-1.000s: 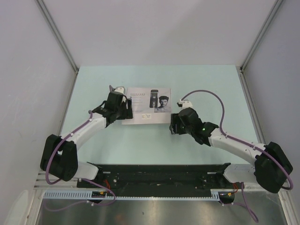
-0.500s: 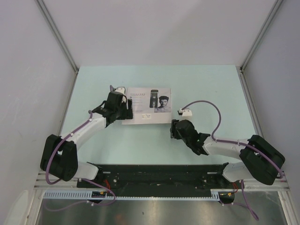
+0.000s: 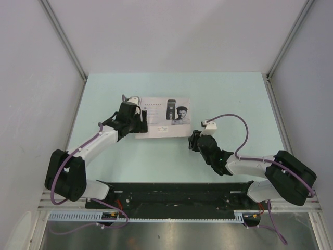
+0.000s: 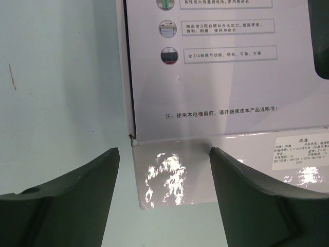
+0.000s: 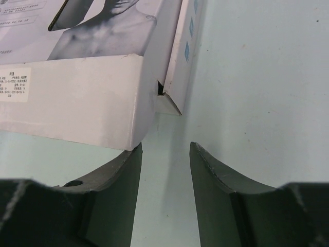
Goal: Sort the hair-cutting tools
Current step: Close the storage box at the center of the board.
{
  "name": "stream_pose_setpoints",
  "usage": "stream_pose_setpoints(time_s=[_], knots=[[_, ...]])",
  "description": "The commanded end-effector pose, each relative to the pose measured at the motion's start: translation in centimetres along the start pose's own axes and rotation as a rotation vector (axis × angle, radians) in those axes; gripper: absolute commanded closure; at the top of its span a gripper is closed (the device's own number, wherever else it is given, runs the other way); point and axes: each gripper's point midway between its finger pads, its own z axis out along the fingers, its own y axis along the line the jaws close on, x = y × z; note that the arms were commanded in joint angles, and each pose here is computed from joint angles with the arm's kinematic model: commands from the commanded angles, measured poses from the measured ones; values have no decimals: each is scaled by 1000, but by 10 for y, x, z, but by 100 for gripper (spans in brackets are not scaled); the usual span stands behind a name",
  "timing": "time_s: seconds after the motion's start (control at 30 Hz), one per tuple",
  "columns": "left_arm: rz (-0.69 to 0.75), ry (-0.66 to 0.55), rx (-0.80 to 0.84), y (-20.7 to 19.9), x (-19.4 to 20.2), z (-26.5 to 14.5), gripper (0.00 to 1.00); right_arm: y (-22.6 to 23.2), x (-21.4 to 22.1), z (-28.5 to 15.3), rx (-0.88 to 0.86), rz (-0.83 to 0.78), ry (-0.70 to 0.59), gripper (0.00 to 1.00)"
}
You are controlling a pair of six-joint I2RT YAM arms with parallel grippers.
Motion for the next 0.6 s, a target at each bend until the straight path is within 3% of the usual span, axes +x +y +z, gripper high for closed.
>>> stream_pose_setpoints(time_s=[0.0, 0.27, 0.57], knots=[[17, 11, 7, 0, 1, -1, 23, -9, -27, -1, 63, 78, -129, 53], [21, 16, 4, 1, 2, 0, 23, -22, -30, -6, 121, 107, -154, 54], [25, 18, 15, -1, 3, -1, 23, -9, -23, -8, 10, 99, -151, 54]])
